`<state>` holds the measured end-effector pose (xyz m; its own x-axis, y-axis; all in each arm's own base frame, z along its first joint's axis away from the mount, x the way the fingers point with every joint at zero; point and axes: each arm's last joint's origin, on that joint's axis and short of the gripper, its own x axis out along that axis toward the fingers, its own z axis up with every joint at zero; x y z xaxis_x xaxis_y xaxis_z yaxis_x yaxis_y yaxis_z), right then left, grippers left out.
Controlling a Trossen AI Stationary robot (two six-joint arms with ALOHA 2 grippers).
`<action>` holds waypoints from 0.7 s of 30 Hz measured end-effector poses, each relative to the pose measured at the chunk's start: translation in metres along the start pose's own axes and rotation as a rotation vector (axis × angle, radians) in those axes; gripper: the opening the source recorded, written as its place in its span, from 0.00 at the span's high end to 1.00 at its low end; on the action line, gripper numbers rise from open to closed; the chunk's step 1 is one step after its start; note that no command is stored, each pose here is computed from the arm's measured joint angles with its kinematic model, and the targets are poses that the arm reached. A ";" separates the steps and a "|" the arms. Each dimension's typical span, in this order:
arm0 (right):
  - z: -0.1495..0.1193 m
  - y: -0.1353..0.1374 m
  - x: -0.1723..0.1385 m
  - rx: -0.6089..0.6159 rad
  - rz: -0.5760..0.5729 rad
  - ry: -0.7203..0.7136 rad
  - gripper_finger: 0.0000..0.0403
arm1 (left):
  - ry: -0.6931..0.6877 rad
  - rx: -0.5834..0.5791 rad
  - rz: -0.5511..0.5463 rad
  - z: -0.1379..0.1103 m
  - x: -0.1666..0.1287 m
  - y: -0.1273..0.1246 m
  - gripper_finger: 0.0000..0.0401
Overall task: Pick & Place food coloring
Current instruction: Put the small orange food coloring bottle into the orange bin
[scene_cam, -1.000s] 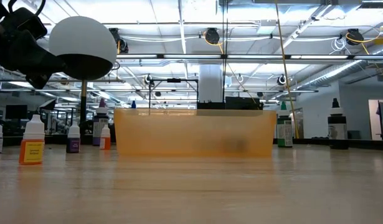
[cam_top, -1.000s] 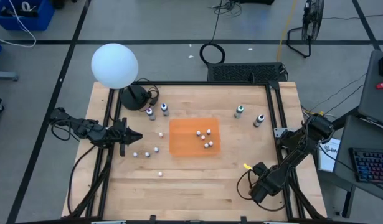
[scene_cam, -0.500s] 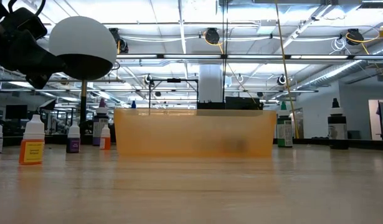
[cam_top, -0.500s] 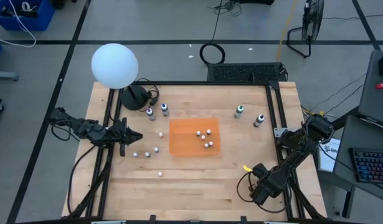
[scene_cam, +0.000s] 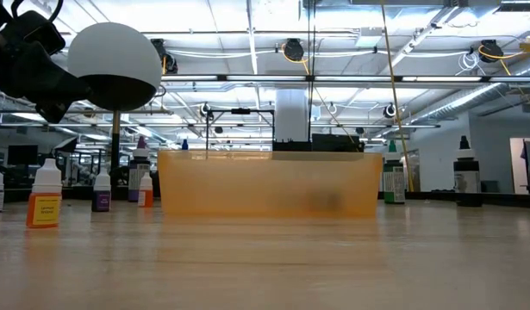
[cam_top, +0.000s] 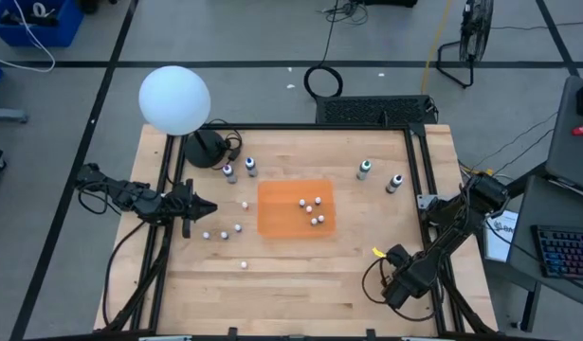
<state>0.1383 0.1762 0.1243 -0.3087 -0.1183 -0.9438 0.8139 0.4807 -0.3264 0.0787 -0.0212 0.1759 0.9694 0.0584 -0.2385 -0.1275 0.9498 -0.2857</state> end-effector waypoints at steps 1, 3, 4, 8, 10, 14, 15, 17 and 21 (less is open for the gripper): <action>0.001 0.000 -0.001 0.009 0.005 -0.012 0.63 | -0.001 0.000 -0.001 0.000 0.000 0.000 0.90; 0.001 -0.001 -0.002 0.019 0.022 -0.033 0.59 | 0.000 0.000 0.000 0.000 0.000 0.000 0.90; 0.002 -0.001 -0.003 0.021 0.024 -0.039 0.57 | 0.000 -0.001 0.000 0.000 0.000 0.000 0.90; 0.003 -0.002 -0.001 0.017 0.016 -0.048 0.52 | -0.001 0.000 0.000 0.000 0.000 0.000 0.90; 0.004 -0.004 0.003 0.017 0.012 -0.044 0.51 | 0.000 0.000 0.000 0.000 0.000 0.000 0.90; 0.007 -0.007 0.016 0.010 0.030 -0.022 0.52 | -0.001 0.000 0.000 0.000 0.000 0.000 0.90; 0.006 -0.005 0.018 0.004 0.064 -0.010 0.53 | -0.001 0.000 0.000 0.000 0.000 0.000 0.90; 0.006 -0.004 0.019 -0.009 0.092 0.000 0.55 | -0.001 0.000 -0.001 0.000 0.000 0.000 0.90; 0.006 -0.005 0.018 -0.025 0.120 0.007 0.60 | -0.002 -0.001 -0.001 0.000 0.000 0.000 0.90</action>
<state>0.1319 0.1664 0.1091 -0.2130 -0.0527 -0.9756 0.8326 0.5128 -0.2095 0.0787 -0.0213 0.1761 0.9699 0.0579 -0.2365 -0.1267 0.9496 -0.2869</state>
